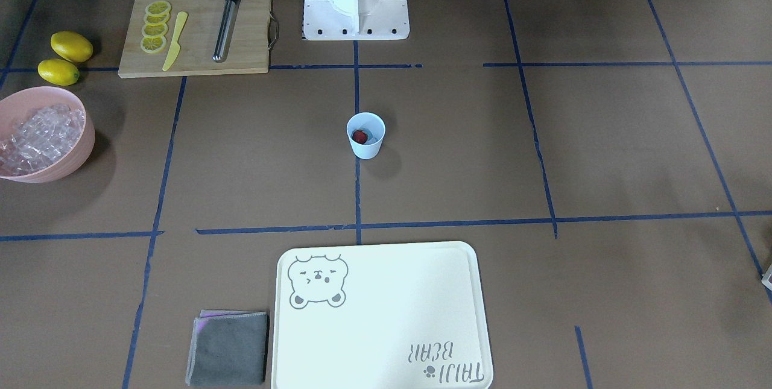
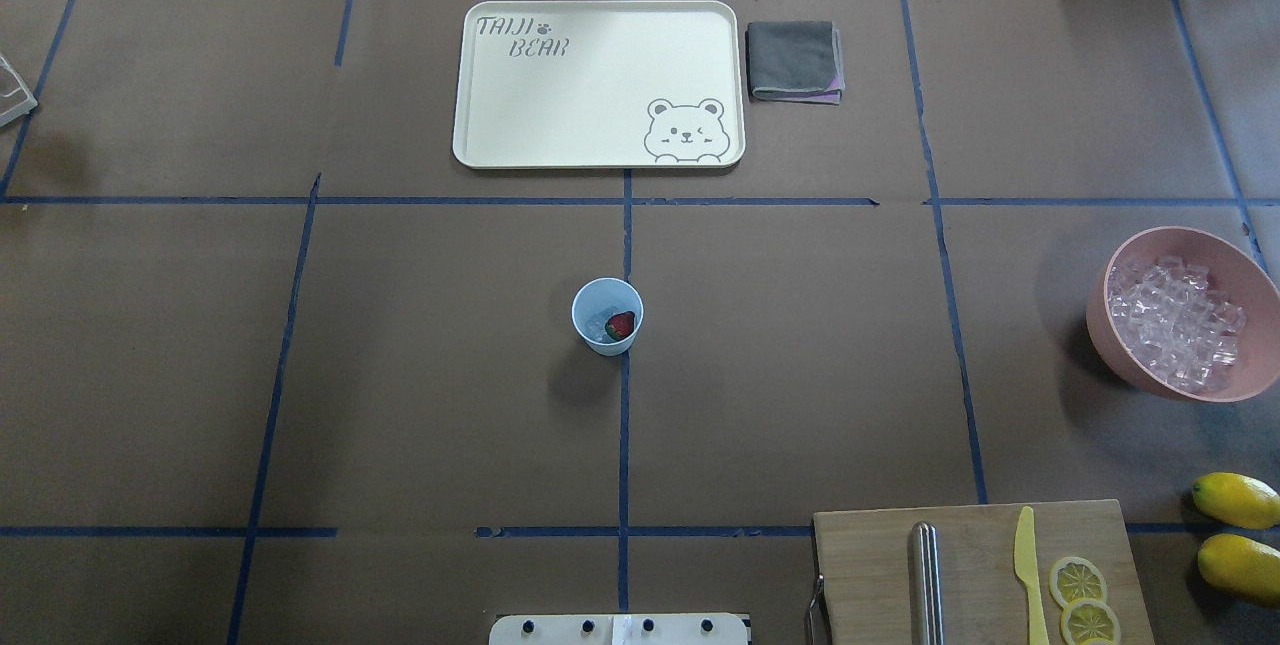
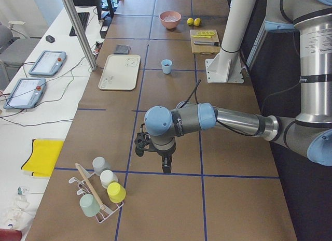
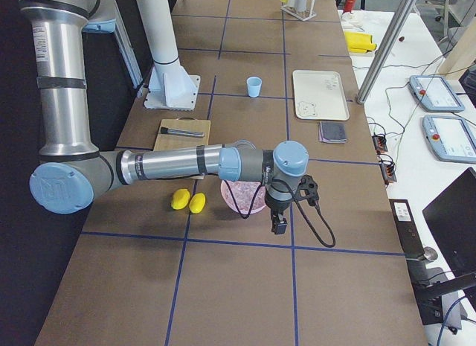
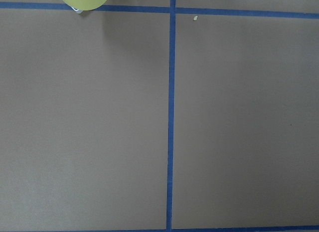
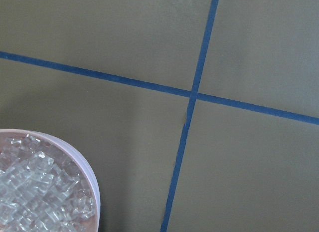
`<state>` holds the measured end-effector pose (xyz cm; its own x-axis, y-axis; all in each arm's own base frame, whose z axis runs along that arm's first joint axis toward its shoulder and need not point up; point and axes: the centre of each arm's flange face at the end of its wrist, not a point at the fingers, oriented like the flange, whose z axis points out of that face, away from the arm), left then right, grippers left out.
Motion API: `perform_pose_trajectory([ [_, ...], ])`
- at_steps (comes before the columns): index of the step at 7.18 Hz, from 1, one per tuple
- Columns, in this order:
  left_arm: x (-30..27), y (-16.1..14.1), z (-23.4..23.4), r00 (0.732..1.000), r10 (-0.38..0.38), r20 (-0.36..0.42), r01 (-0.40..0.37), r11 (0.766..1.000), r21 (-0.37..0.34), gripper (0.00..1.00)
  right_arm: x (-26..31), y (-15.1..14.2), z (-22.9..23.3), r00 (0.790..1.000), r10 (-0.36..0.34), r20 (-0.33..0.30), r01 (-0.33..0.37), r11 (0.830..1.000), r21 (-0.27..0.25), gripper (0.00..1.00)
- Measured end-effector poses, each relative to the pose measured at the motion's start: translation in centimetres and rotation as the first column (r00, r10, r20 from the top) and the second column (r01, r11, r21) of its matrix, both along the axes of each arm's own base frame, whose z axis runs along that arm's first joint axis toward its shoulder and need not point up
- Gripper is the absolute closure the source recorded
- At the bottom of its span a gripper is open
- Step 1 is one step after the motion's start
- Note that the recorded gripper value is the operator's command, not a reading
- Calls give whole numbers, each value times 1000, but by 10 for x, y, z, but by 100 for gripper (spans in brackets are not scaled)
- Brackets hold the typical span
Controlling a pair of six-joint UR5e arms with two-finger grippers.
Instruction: Put ice and strawberries in cup
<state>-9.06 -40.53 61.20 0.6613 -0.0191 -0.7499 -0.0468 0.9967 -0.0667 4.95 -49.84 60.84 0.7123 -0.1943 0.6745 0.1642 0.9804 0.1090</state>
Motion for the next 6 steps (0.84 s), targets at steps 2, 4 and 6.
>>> perform_pose_trajectory([
  [2, 11, -14, 35, 1000, -6, 10, 6, 999, 53, 0, 3, 4, 6, 1000, 3, 0, -3, 1000, -8, 1],
  [4, 13, -17, 45, 1000, -12, 8, 12, 996, 85, 0, 4, 5, 7, 1000, 6, 0, -6, 1000, -11, 1],
  [6, 13, -15, 46, 1000, -16, 4, 16, 997, 82, 0, 5, 5, 8, 1000, 13, -4, -13, 1000, -19, 1],
])
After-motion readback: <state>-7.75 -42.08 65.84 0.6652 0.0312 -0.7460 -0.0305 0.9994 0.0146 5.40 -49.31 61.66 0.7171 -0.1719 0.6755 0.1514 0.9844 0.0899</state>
